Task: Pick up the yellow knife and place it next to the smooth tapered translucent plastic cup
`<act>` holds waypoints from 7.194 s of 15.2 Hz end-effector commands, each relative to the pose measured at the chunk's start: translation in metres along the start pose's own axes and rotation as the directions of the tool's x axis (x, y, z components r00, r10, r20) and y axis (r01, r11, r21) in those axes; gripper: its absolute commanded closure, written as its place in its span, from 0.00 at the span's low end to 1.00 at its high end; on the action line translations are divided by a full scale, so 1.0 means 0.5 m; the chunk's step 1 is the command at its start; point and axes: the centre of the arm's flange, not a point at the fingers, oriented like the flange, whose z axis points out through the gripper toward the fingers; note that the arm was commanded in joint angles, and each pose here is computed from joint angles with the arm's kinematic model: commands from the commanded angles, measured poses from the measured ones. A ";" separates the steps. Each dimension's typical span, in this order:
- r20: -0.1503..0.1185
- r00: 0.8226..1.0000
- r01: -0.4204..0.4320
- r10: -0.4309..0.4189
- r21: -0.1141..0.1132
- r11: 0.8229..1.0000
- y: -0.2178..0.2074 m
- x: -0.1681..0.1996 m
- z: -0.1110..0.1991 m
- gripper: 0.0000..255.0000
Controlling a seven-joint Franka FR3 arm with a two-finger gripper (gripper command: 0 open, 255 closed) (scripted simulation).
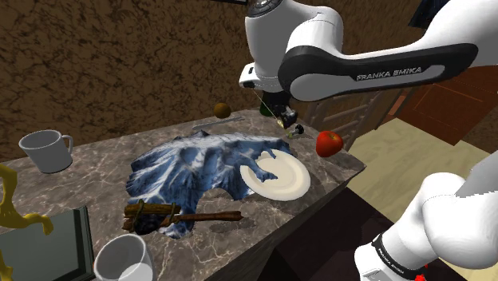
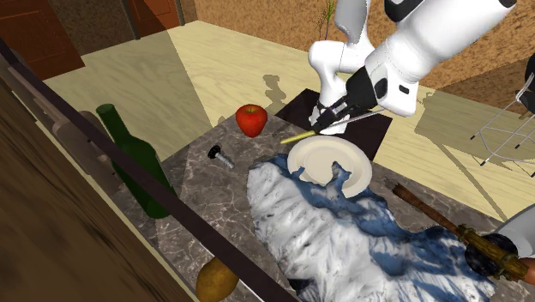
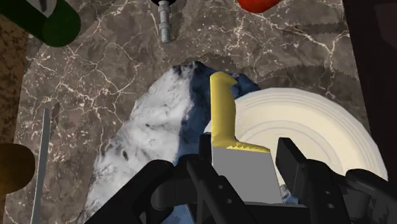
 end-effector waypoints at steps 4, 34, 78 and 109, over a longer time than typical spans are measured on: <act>0.001 1.000 -0.001 0.001 0.000 1.000 -0.091 0.078 -0.060 1.00; 0.001 1.000 -0.001 0.001 0.000 1.000 -0.381 0.405 -0.108 1.00; -0.537 0.818 0.094 -0.206 -0.229 0.969 -0.550 0.478 0.113 1.00; -0.537 0.818 0.094 -0.206 -0.229 0.969 -0.510 0.315 -0.168 1.00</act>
